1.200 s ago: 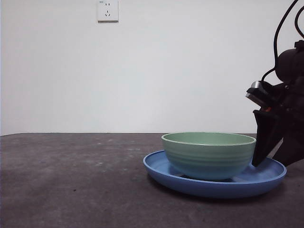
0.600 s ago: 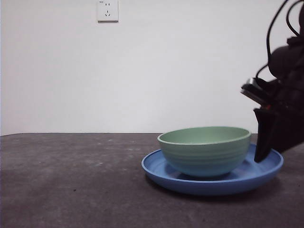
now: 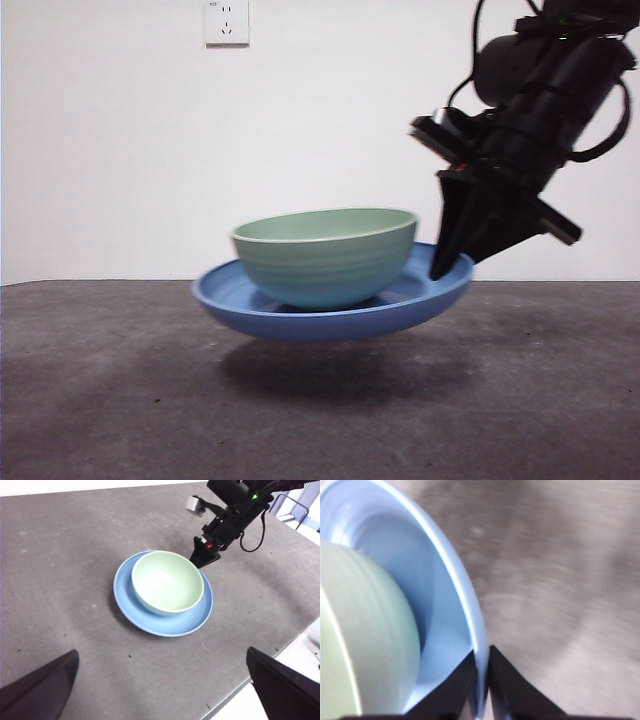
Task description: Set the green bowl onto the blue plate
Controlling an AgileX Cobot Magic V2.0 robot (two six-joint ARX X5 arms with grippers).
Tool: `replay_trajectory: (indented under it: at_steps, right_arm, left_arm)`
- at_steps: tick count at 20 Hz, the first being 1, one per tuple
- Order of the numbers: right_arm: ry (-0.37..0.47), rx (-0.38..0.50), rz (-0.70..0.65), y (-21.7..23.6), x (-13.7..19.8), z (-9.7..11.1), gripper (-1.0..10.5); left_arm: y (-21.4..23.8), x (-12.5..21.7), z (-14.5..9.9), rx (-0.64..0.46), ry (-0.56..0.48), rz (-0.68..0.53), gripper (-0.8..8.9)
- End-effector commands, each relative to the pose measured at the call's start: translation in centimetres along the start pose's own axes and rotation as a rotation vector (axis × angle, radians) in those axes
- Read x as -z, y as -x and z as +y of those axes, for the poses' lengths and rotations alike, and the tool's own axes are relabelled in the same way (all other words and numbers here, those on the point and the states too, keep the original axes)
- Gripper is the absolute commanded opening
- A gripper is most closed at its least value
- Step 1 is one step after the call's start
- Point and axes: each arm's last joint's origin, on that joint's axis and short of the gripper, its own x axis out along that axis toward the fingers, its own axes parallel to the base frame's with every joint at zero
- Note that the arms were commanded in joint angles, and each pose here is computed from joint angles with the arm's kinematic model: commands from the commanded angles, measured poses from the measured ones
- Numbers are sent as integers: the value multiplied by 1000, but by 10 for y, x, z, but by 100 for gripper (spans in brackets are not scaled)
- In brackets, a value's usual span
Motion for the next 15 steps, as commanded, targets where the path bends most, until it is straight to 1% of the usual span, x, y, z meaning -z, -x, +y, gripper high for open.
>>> replay_trajectory:
  at_steps: [1, 3, 10, 12, 15]
  right_arm:
    - [-18, -22, 11, -14, -5, 7, 6]
    - [-32, -23, 28, -24, -6, 6, 6]
    - [-90, -26, 69, -57, -9, -11, 6]
    - [-90, -53, 82, -63, -9, -13, 6]
    - [-77, -61, 69, -64, -11, -12, 15]
  left_arm:
    - [1, -3, -1, 8, -11, -14, 634]
    - [1, -3, -1, 8, -11, -14, 634]
    - [1, -3, -1, 8, -11, -14, 634]
    - [1, -3, -1, 8, -11, -14, 634]
    - [1, -3, -1, 8, -11, -14, 634]
